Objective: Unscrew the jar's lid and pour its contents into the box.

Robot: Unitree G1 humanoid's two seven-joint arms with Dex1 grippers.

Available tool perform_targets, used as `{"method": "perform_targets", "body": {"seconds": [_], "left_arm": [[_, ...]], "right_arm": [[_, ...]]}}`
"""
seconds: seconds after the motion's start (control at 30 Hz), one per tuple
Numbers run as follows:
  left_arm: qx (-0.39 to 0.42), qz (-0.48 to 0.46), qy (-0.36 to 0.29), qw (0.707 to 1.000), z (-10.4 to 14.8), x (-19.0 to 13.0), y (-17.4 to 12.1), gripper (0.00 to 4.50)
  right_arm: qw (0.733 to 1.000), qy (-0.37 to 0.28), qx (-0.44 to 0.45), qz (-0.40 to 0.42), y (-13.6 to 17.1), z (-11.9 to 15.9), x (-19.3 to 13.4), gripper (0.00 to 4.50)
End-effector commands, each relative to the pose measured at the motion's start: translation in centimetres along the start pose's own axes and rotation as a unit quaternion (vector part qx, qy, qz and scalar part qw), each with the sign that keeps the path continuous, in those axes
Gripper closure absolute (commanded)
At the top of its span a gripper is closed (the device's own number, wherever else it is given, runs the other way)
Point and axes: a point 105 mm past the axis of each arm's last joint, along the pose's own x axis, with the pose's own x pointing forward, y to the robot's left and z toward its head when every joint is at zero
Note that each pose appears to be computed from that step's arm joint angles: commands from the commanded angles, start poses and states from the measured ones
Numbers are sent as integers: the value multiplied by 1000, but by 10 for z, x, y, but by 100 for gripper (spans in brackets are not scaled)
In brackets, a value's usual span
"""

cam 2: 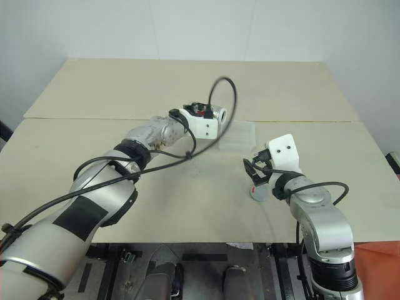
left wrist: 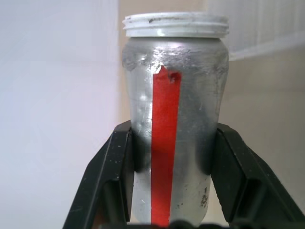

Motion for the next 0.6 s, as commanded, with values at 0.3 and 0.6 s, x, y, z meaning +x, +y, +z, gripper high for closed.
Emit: {"method": "perform_targets", "body": {"seconds": [0.3,0.6], "left_arm": [[385,90,-72,916,47,10,35,258],[421,81,-64,901,43,10,35,258]], "right_arm": [[999,-17,22,-22,2,7,-16,2],[999,-14,26,-25,1,6,-16,2]]}}
